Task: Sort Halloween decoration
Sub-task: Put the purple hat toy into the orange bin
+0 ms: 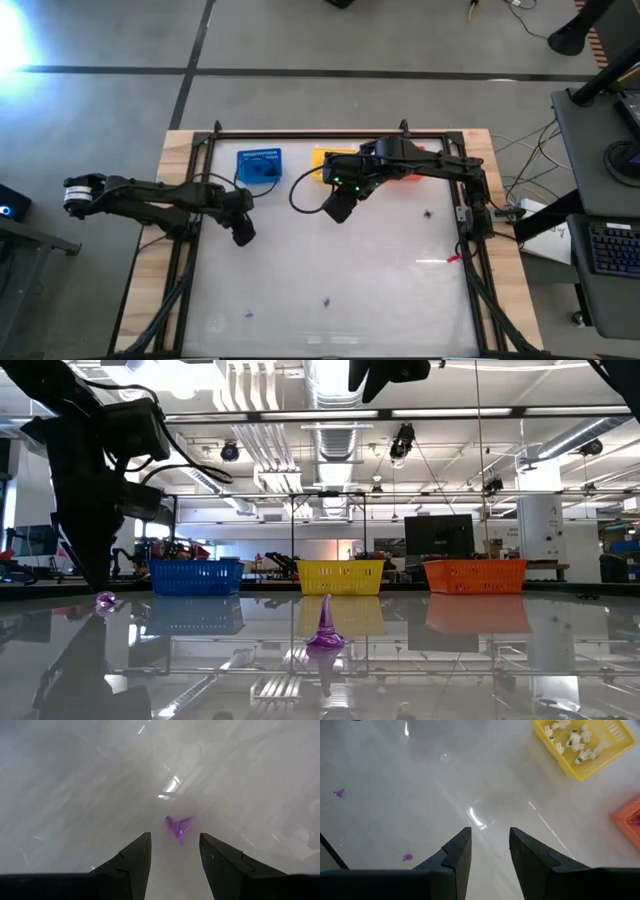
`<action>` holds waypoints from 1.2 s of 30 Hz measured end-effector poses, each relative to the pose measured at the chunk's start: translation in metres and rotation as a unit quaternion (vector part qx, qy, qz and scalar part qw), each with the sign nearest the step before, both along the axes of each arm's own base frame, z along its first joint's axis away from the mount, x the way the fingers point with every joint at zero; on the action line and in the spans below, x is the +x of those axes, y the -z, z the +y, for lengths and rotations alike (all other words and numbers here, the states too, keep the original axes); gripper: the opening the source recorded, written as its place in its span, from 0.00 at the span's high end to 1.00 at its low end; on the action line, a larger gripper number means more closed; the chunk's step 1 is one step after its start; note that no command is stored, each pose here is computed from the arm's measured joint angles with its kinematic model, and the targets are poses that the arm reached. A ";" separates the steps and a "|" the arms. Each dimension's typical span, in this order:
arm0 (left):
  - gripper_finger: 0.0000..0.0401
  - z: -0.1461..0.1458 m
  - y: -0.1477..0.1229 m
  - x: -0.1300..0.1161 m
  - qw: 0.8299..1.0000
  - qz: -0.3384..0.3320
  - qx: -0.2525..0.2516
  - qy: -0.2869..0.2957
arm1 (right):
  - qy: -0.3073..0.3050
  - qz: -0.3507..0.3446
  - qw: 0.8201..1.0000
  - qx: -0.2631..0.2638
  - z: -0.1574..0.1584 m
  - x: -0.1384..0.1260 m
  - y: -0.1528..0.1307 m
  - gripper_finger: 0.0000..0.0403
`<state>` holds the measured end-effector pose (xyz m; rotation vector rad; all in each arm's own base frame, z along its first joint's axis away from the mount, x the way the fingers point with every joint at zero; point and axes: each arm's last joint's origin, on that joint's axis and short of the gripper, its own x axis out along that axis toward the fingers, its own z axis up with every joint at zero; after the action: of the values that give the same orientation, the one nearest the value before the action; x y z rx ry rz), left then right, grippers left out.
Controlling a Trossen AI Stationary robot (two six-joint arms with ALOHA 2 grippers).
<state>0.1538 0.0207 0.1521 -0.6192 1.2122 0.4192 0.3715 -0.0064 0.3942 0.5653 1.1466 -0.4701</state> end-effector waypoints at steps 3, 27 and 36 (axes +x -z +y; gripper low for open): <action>0.63 0.000 0.003 0.003 1.000 0.001 0.000 0.001 | -0.001 0.000 1.000 0.000 0.000 0.000 0.000 0.69; 0.99 0.003 0.013 0.015 0.997 0.039 0.030 0.065 | -0.021 0.002 1.000 -0.007 0.000 0.000 0.000 0.69; 1.00 0.001 0.000 0.021 0.994 -0.005 0.011 0.108 | -0.035 0.002 0.999 -0.009 0.003 0.000 0.000 0.69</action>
<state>0.1751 0.0220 0.1519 -0.4646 1.2483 0.2474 0.3716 -0.0035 0.3940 0.5059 1.1612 -0.4211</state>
